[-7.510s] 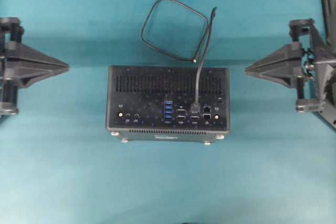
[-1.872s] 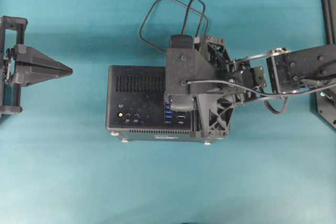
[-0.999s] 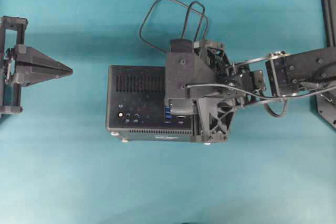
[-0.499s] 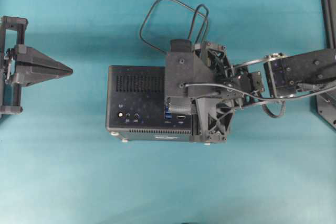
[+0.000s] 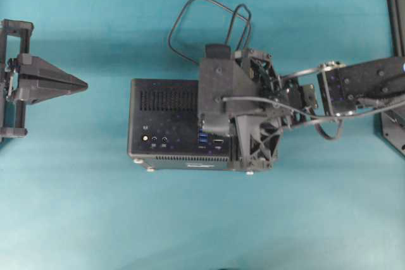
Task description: Insert the USB into the PC box with both arms.
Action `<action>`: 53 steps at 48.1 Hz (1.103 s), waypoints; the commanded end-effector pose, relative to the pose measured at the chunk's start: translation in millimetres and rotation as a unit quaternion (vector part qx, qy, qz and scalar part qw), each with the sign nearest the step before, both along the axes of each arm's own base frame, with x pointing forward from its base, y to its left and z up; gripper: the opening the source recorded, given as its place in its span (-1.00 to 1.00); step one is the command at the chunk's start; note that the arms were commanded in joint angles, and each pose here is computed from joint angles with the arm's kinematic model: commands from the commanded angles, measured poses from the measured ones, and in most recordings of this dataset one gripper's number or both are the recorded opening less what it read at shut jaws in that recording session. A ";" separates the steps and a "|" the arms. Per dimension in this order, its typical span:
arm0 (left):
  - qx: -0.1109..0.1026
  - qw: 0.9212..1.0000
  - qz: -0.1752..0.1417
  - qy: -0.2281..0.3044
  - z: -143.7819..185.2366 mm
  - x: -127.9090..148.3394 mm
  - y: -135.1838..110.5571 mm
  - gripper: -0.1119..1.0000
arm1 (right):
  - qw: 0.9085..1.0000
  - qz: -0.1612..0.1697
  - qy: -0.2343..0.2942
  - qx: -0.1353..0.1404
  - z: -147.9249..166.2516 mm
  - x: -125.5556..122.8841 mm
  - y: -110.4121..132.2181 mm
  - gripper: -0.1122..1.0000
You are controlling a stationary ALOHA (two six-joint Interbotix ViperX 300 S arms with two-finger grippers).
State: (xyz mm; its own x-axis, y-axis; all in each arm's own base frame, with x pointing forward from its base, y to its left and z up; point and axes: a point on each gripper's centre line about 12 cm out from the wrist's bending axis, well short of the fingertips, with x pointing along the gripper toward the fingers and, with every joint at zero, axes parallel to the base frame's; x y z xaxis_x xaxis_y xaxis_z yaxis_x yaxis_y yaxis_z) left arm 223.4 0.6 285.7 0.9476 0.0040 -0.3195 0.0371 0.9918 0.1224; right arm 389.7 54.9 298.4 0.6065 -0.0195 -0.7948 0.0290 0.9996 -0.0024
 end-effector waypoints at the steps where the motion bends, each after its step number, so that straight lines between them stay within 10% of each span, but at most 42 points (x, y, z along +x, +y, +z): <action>1: 0.001 1.000 0.000 -0.013 8.5 2.4 0.0 -0.80 | 1.000 0.003 -0.008 0.011 6.4 -1.7 7.5 -0.55; 20: 0.000 1.000 0.001 -0.012 8.2 2.7 0.4 -0.80 | 1.000 -0.003 -0.015 0.009 8.1 2.0 1.0 -0.48; 40: 0.001 1.000 0.001 -0.013 8.3 2.8 0.4 -0.80 | 1.000 -0.003 -0.025 0.004 15.6 -0.6 -0.6 0.47; 53: 0.001 1.000 0.001 -0.012 8.0 3.0 0.4 -0.80 | 0.998 0.002 -0.061 -0.005 31.6 -9.6 -4.7 0.49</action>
State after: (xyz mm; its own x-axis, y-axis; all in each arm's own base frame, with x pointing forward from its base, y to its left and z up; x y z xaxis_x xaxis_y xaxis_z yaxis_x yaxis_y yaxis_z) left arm 223.6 0.6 285.3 0.9471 0.0040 -0.3209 0.0373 0.9918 0.1223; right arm 386.2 50.6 311.0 0.6495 -0.0343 -0.7596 0.0253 0.9994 -0.0235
